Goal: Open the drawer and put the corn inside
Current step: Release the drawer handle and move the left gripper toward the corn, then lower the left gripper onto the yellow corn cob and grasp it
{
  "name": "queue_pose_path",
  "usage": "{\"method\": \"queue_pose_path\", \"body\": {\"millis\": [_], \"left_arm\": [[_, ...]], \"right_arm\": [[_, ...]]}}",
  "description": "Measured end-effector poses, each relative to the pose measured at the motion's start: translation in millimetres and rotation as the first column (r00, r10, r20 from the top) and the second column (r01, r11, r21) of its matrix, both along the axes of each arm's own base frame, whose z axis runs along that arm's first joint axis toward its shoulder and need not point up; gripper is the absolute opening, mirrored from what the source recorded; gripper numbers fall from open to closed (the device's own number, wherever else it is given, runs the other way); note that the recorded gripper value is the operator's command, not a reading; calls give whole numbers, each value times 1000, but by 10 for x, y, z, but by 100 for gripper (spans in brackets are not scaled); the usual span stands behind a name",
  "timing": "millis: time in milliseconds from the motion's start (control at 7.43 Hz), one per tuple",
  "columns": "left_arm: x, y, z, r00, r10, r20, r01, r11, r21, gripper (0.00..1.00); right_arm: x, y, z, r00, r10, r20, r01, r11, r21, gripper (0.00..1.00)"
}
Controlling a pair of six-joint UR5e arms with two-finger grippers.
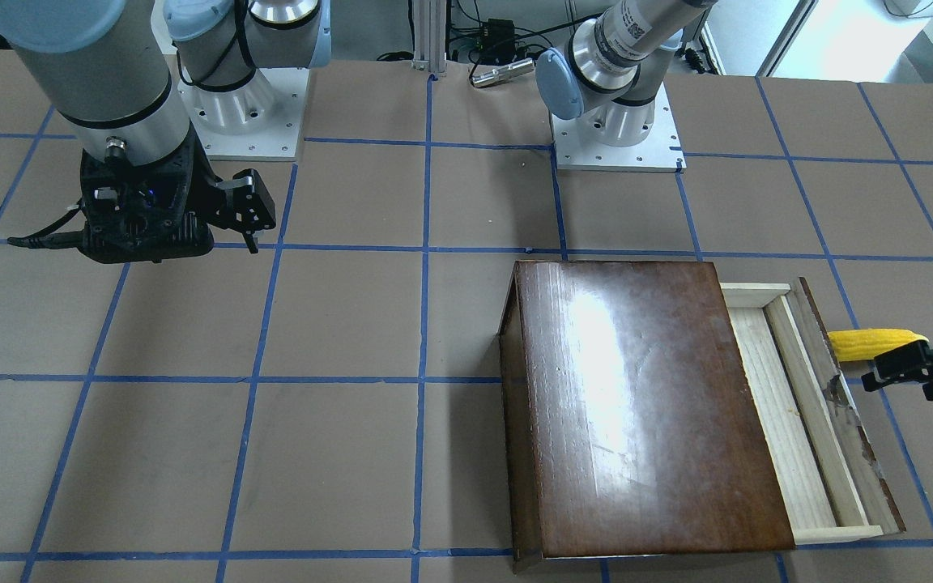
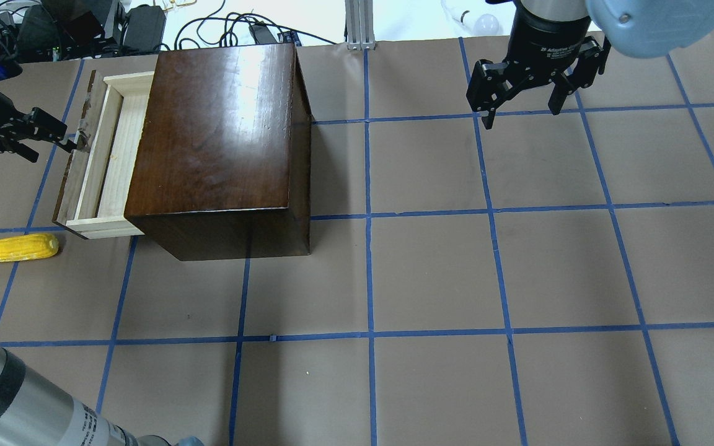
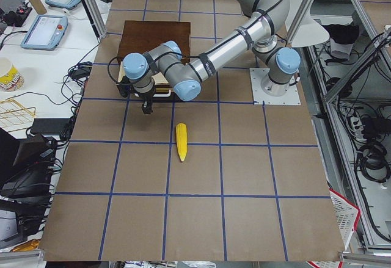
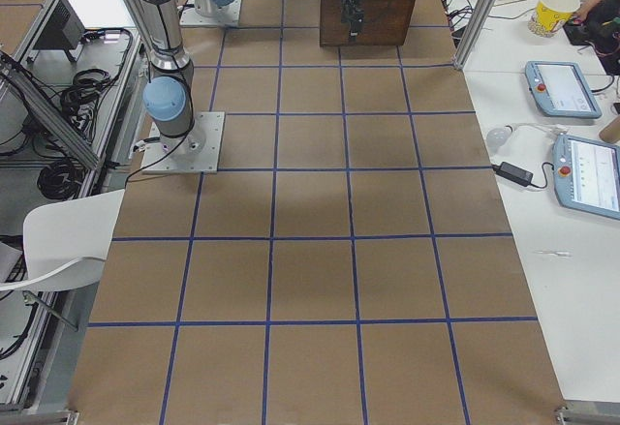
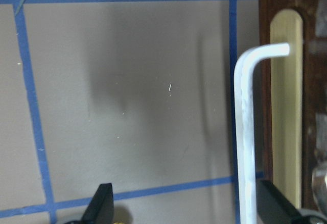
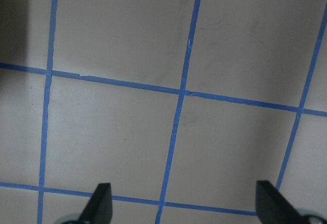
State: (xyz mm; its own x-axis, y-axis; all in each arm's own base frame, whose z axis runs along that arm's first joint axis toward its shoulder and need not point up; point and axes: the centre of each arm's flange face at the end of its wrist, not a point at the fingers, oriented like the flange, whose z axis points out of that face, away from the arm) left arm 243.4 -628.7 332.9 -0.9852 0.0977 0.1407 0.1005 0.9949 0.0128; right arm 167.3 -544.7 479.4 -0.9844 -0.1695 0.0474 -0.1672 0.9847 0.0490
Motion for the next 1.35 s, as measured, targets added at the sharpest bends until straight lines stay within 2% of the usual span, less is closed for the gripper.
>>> {"method": "queue_pose_path", "body": {"millis": [269,538,673,808,942,1077,1346], "left_arm": [[-43,208,253,994,-107,35,106,994,36,100],[130,444,339,977,-202,68,197,977,76,100],[228,554,309,962,-266,61,261,962,86,100],[350,676,221,935,-353,39,348,933,93,100],[476,793,122,897,-441,15,438,894,93,100],[589,891,50,850,-527,-5,526,847,82,100],[742,1007,-49,727,-686,-30,687,725,48,100]], "right_arm": [[0,0,0,1000,0,0,0,1000,0,100],[0,1,-1,1000,0,0,0,1000,1,100],[0,1,-1,1000,0,0,0,1000,1,100],[0,0,0,1000,-1,0,1,1000,0,100],[0,0,0,1000,-1,0,1,1000,0,100],[0,0,0,1000,0,0,0,1000,0,100],[0,1,-1,1000,-1,0,1,1000,1,100]]}}
